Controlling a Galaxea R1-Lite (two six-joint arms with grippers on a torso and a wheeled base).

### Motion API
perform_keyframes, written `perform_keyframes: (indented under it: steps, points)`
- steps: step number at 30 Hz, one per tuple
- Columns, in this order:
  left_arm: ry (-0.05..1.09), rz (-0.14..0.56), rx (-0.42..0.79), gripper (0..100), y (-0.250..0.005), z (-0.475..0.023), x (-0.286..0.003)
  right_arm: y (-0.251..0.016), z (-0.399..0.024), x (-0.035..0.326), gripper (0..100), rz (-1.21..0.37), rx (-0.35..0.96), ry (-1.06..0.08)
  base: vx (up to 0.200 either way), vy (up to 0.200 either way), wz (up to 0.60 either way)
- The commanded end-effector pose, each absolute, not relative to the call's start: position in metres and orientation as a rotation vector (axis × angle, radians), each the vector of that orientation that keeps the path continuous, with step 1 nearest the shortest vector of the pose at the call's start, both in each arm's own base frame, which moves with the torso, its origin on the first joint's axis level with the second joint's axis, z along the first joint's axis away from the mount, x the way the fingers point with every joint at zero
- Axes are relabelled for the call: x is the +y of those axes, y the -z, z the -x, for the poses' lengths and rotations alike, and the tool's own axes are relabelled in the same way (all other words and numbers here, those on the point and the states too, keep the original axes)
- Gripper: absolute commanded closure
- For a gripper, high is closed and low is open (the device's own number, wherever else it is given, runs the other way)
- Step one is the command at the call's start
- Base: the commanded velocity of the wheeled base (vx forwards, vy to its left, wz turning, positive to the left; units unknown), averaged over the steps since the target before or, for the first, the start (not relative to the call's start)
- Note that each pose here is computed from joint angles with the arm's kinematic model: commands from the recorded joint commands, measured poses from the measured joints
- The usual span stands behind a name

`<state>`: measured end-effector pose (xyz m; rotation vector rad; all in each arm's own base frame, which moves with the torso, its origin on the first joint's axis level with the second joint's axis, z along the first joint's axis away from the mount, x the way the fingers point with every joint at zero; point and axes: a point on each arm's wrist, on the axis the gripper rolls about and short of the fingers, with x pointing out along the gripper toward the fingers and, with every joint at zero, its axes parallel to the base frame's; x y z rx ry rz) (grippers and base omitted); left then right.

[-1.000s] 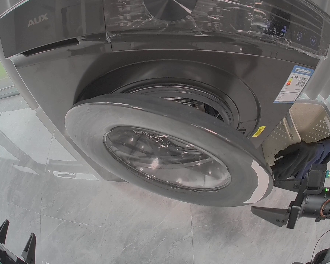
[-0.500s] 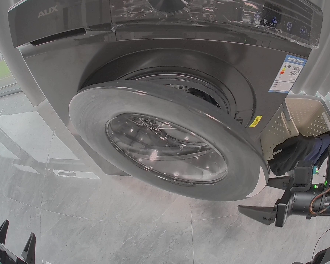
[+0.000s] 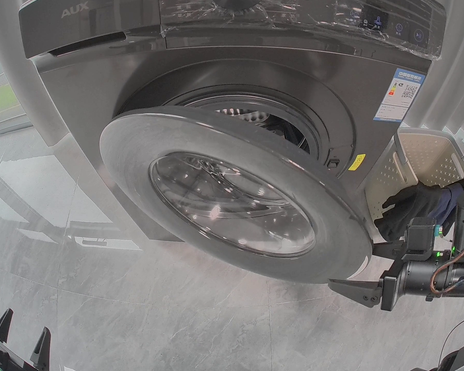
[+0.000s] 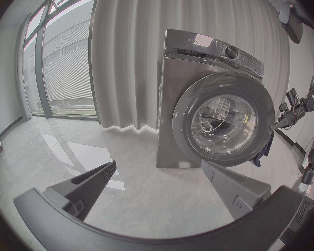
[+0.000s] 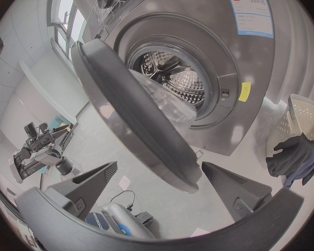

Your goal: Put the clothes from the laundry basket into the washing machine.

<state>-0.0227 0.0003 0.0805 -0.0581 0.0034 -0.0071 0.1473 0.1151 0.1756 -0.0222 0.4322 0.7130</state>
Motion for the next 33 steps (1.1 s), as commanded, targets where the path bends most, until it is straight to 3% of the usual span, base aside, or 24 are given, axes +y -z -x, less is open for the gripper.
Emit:
perform_keyframes:
  steps: [1, 10, 13, 19, 25, 33]
  points:
    - [0.006, 0.061, 0.003, 0, -0.076, 0.023, 0.0, -0.168, -0.156, 0.13, 0, 0.036, 0.465, -0.741, 0.0, 0.0, 0.0]
    - [0.006, 0.06, 0.003, 0, -0.076, 0.023, 0.0, -0.155, -0.137, 0.115, 0, 0.046, 0.483, -0.745, 0.0, 0.0, 0.0]
    - [0.008, 0.06, 0.003, 0, -0.076, 0.023, 0.0, -0.135, -0.118, 0.098, 0, 0.067, 0.541, -0.724, 0.0, 0.0, 0.0]
    - [0.006, 0.058, 0.003, 0, -0.076, 0.023, 0.0, -0.108, -0.115, 0.075, 0, 0.071, 0.648, -0.601, 0.0, 0.0, 0.0]
    - [0.006, 0.058, 0.003, 0, -0.076, 0.023, 0.0, -0.119, -0.141, 0.07, 0, 0.026, 0.62, -0.496, 0.0, 0.0, 0.0]
    - [0.006, 0.06, 0.003, 0, -0.076, 0.023, 0.0, -0.145, -0.186, 0.087, 0, 0.006, 0.548, -0.489, 0.0, 0.0, 0.0]
